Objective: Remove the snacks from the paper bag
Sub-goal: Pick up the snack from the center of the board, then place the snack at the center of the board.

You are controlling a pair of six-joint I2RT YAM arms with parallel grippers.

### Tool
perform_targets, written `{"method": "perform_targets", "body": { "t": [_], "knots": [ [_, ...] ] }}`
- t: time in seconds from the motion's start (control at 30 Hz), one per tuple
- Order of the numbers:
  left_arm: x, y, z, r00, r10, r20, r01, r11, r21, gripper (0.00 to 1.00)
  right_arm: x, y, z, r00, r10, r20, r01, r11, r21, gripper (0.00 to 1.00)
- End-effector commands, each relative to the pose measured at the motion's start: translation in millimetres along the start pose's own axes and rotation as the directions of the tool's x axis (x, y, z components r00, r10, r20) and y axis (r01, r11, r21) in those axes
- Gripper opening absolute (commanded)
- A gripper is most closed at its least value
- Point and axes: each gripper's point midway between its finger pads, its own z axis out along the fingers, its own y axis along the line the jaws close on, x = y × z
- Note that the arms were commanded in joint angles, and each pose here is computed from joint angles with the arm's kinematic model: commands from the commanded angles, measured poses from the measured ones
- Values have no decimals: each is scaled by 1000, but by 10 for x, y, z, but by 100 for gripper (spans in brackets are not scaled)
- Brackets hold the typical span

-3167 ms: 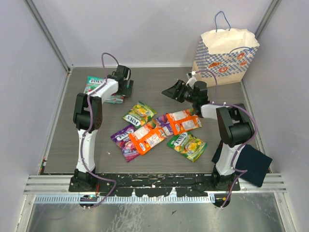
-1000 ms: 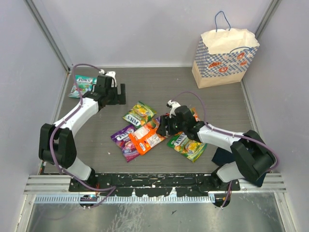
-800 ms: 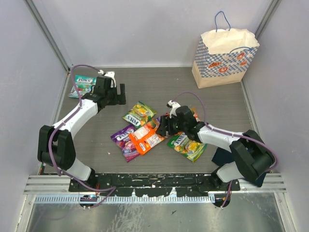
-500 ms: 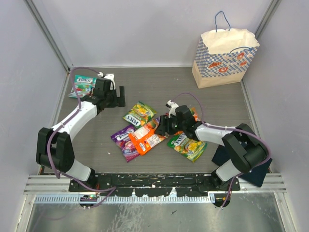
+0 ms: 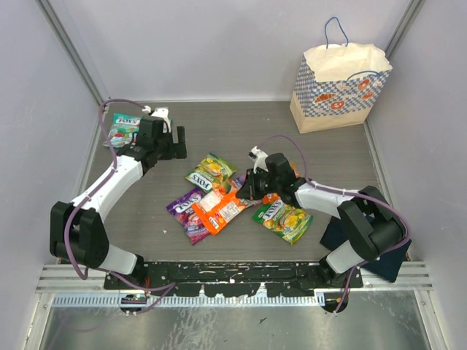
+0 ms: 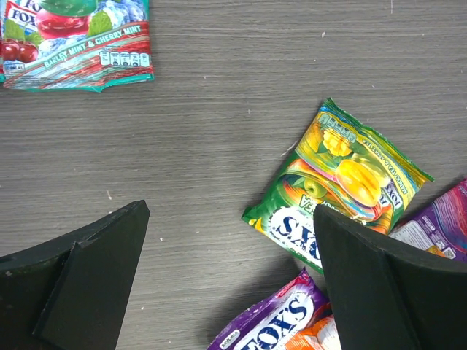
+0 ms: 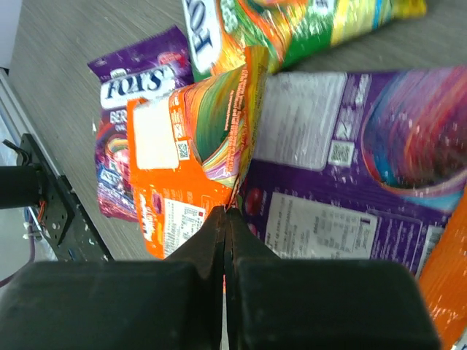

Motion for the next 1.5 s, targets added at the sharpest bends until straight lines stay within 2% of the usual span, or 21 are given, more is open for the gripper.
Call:
{"method": "perform_targets", "body": {
  "t": [0.0,0.13,0.27,0.43,0.57,0.63,0.7,0.77,0.8,0.83,1.07,1.1,1.17,1.23,1.3,1.33,1.37,1.47],
  "knots": [
    [-225,71,-108,996,-7,88,10,999,-34,98,-675,433,-171,980,-151,126,161,984,-72,1],
    [-283,119,-170,993,-24,114,30,998,-52,98,-1123,573,-325,948,-268,171,271,962,4,1],
    [-384,146,-287,987,-47,156,55,997,-49,98,-1728,639,-443,883,-405,238,376,913,161,1],
    [-440,187,-366,984,-61,167,71,996,-54,98,-2507,507,-522,758,-606,240,468,763,446,1],
    [-434,183,-375,985,-63,159,72,996,-50,98,-3041,94,-410,684,-716,141,454,569,686,1],
    [-440,199,-386,986,-59,158,69,996,-55,98,-3208,-160,-323,653,-757,26,443,410,797,0],
    [-436,226,-399,986,-58,157,69,996,-65,98,-3294,-334,-191,600,-788,-138,458,196,867,1],
    [-422,236,-397,986,-63,155,73,995,-64,98,-3372,-443,-144,584,-778,-232,370,0,929,1],
    [-425,233,-397,986,-64,156,74,995,-62,98,-3352,-441,-46,576,-775,-259,358,-45,933,1],
    [-420,234,-390,986,-66,154,76,995,-62,98,-3301,-433,78,572,-774,-271,362,-59,930,1],
    [-376,286,-423,989,-60,134,72,993,-89,98,-2584,-155,759,551,-795,-252,493,67,868,1],
    [-372,285,-427,989,-62,136,74,994,-86,98,-2457,-127,830,557,-793,-248,517,97,850,3],
    [-372,271,-439,988,-65,139,76,994,-76,98,-2219,-31,960,576,-790,-209,575,210,791,23],
    [-373,235,-439,988,-63,138,72,996,-57,98,-2054,96,986,623,-774,-111,590,372,717,59],
    [-358,194,-423,990,-53,129,57,998,-33,98,-1914,254,926,656,-755,-2,603,522,603,89],
    [-353,180,-411,992,-40,123,43,999,-26,98,-1944,363,823,673,-736,73,586,591,554,96],
    [-338,150,-393,993,-26,113,28,1000,-9,98,-1947,463,722,691,-710,133,576,652,493,99],
    [-336,-16,-331,993,18,113,-26,997,75,98,-2133,733,274,715,-603,355,503,796,338,100]
  ]
}}
